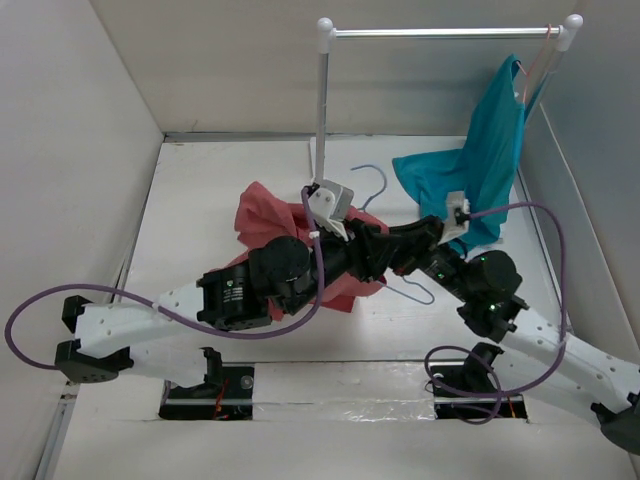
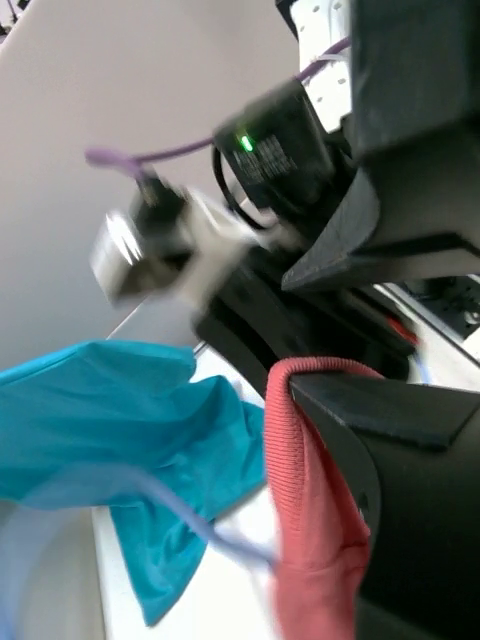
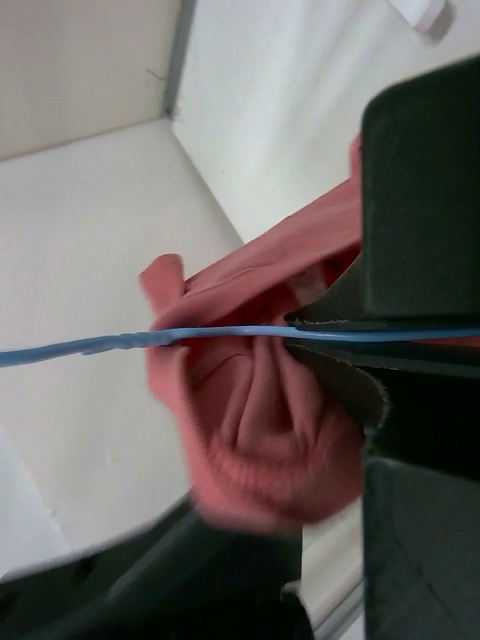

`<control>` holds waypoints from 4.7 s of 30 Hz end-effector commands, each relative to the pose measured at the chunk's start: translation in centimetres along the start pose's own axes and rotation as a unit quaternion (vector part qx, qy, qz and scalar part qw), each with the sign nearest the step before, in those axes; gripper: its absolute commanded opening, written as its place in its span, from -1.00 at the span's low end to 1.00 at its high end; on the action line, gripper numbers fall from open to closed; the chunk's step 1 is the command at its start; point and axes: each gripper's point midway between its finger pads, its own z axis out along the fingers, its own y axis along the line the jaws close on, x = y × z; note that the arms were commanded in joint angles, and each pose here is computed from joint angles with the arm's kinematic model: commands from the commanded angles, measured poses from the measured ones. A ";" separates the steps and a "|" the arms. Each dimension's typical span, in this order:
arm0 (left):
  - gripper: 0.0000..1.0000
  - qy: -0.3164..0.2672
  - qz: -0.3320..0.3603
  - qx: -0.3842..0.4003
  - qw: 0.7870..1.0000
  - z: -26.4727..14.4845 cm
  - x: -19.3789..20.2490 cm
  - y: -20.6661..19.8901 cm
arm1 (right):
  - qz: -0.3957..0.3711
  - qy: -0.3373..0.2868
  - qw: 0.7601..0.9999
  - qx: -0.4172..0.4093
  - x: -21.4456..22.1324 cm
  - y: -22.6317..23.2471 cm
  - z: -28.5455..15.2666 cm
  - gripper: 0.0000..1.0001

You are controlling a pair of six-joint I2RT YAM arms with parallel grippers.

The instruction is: Place the t-shirt on the hanger

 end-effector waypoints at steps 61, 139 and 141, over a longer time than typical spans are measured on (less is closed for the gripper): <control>-0.33 -0.085 -0.058 -0.350 0.931 -4.4 -2.9 19.9 | 0.003 -0.150 0.989 -0.016 -7.6 1.0 -6.6 -1.00; -1.00 -0.152 -0.063 -0.105 0.981 2.2 -17.5 11.3 | -0.170 -0.316 0.931 0.061 -14.8 -0.8 -2.3 -1.00; -1.00 -0.135 -0.065 -0.096 0.984 2.5 -16.8 10.8 | -0.164 -0.335 0.926 0.061 -15.0 -0.6 -1.7 -1.00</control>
